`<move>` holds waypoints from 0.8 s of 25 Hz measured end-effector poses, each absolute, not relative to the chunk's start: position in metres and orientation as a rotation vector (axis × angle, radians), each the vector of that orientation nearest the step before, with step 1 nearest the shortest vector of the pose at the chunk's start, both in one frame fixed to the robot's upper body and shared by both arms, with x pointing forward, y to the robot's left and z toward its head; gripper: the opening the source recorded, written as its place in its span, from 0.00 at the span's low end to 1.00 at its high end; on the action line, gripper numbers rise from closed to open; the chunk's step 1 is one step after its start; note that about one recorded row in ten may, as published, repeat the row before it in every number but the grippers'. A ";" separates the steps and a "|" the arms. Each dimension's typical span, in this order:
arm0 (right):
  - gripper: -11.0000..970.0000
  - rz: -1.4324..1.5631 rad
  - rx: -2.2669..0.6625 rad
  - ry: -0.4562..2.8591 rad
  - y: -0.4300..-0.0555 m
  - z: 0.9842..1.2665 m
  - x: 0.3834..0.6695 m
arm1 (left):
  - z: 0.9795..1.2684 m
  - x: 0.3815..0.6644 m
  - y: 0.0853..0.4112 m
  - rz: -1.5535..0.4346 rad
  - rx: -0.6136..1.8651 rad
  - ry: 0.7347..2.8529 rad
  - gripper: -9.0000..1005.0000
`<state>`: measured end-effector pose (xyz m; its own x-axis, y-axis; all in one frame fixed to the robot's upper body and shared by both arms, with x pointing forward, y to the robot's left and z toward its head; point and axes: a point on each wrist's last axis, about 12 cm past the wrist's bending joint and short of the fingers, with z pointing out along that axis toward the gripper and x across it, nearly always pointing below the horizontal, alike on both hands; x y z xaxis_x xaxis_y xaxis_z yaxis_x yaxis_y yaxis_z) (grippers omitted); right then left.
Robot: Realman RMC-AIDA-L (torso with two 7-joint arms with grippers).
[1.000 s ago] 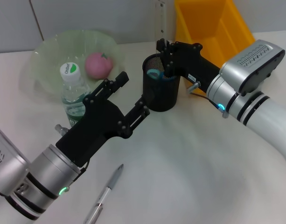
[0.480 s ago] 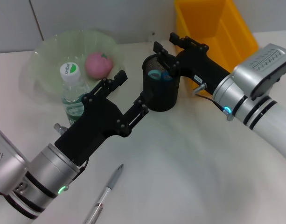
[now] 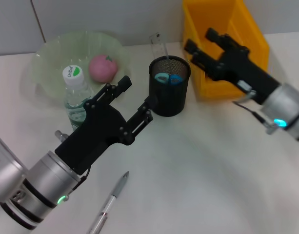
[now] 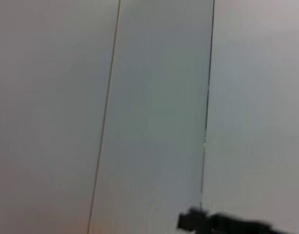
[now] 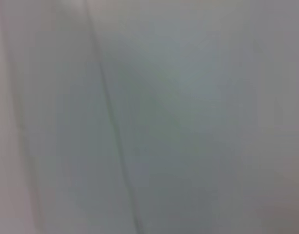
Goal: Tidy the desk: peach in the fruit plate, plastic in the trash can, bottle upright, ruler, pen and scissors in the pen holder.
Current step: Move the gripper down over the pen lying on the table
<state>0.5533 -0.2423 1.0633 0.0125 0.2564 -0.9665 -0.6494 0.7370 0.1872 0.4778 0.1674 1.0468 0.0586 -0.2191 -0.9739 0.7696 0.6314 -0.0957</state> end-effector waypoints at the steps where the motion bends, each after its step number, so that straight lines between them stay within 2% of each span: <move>1: 0.76 0.778 -0.369 1.380 -0.250 1.067 0.549 | 1.047 0.478 0.169 -0.810 0.532 1.310 0.66; 9: 0.76 1.064 -0.649 1.549 -0.296 1.096 0.531 | 1.052 0.480 0.188 -0.952 0.638 1.347 0.66; 20: 0.76 1.056 -0.935 1.724 -0.339 1.109 0.517 | 1.076 0.492 0.213 -1.160 0.828 1.517 0.66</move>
<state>0.5166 -0.3389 1.1089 -0.3266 -0.1472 -0.9336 -0.8987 0.3542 0.2585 0.4925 0.2132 1.0758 -0.2538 -0.0547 -0.9657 0.9176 0.3021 -0.2583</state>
